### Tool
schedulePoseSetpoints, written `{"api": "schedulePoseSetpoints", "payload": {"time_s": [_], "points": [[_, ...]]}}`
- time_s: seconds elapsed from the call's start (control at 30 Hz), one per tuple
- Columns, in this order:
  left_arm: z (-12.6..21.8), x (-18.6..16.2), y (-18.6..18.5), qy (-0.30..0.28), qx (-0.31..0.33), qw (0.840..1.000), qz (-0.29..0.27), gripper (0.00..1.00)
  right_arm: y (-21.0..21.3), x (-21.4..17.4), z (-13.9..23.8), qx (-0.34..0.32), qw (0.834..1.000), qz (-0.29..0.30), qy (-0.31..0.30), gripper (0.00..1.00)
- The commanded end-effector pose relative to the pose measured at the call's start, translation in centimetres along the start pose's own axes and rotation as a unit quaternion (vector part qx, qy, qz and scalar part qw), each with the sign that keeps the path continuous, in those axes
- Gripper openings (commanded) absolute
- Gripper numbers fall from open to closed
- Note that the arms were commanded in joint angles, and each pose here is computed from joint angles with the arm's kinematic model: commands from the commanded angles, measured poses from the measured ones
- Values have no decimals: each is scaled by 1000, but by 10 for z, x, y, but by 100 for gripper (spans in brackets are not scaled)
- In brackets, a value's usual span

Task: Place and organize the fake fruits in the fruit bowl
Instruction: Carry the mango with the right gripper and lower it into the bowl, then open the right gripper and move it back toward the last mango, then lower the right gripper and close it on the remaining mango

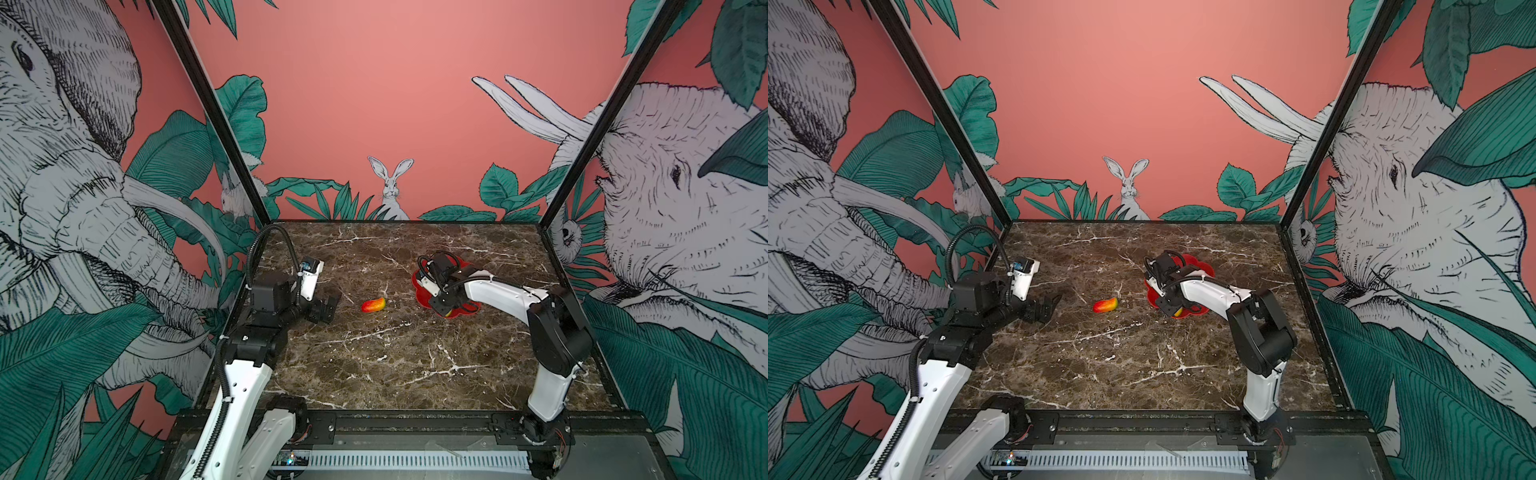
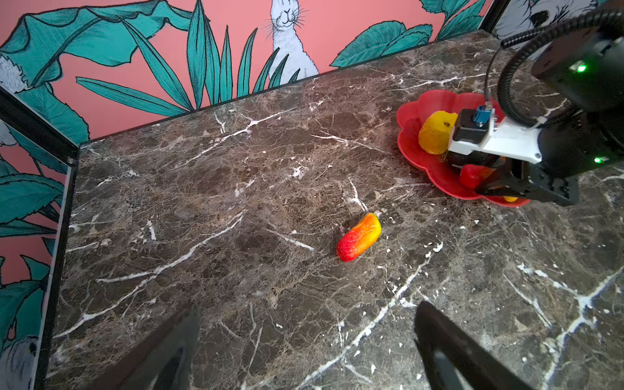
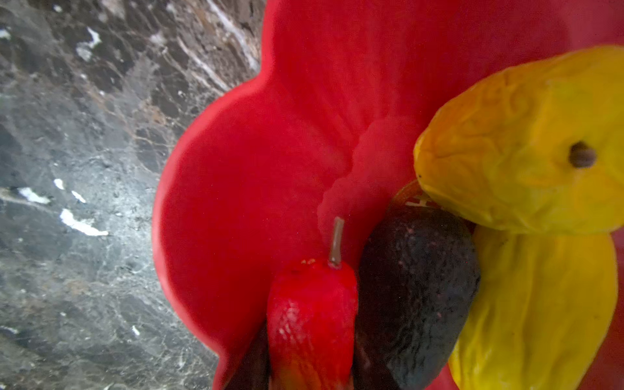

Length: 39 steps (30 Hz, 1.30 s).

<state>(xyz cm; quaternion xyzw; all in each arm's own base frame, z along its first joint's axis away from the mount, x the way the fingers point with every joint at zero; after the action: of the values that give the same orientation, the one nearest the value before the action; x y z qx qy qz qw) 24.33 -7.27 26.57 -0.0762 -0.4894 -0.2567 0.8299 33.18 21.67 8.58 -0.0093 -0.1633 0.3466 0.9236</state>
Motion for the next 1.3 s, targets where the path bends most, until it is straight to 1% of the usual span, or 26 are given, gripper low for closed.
{"api": "schedulePoseSetpoints", "payload": {"time_s": [0.0,0.1,0.13,0.27,0.3,0.4,0.53,0.6,0.77,0.8,0.9,1.07,1.27], "points": [[1,-2,-1,4,-2,1000,-1,100,0,-6,2,1,1000,3,13,37],[1,-2,-1,4,-2,1000,0,100,-1,-4,7,-2,1000,4,7,47],[1,-2,-1,4,-2,1000,0,100,-2,-3,10,-5,1000,4,4,48],[1,-1,-1,3,-1,1000,-1,100,-5,-2,21,-9,1000,7,2,50],[1,-1,-1,3,-1,1000,-1,100,-7,6,28,-11,1000,7,-8,50],[1,-1,-1,3,-1,1000,-1,100,-8,11,45,-12,1000,9,-21,52],[1,-2,-1,4,-2,1000,-1,100,-4,20,70,-3,999,13,-52,67],[1,-1,-1,4,-1,1000,-1,100,3,27,80,13,997,21,-71,75],[2,-2,0,4,1,1000,-1,100,45,56,84,72,987,59,-129,98],[2,-1,0,3,2,1000,-2,100,55,62,83,80,985,69,-136,100],[3,-1,0,1,4,1000,-2,100,88,81,75,107,977,103,-151,100],[3,-1,0,1,2,1000,-2,100,130,111,52,147,967,137,-156,99],[4,-1,0,0,3,1000,-3,100,151,135,24,164,961,158,-159,99]]}}
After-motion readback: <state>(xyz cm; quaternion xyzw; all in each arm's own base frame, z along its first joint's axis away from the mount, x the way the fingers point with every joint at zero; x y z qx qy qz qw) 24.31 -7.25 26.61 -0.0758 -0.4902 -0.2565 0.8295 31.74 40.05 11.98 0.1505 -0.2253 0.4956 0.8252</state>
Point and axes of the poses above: each gripper's point midway between its finger pads, its own z axis back along the fingers, its own y axis along the line the jaws close on, x = y × z, the point moved 3 cm from there along z, back along the fingers, and after that the axes turned 7 degrees about -z, right-handed, at the moved point
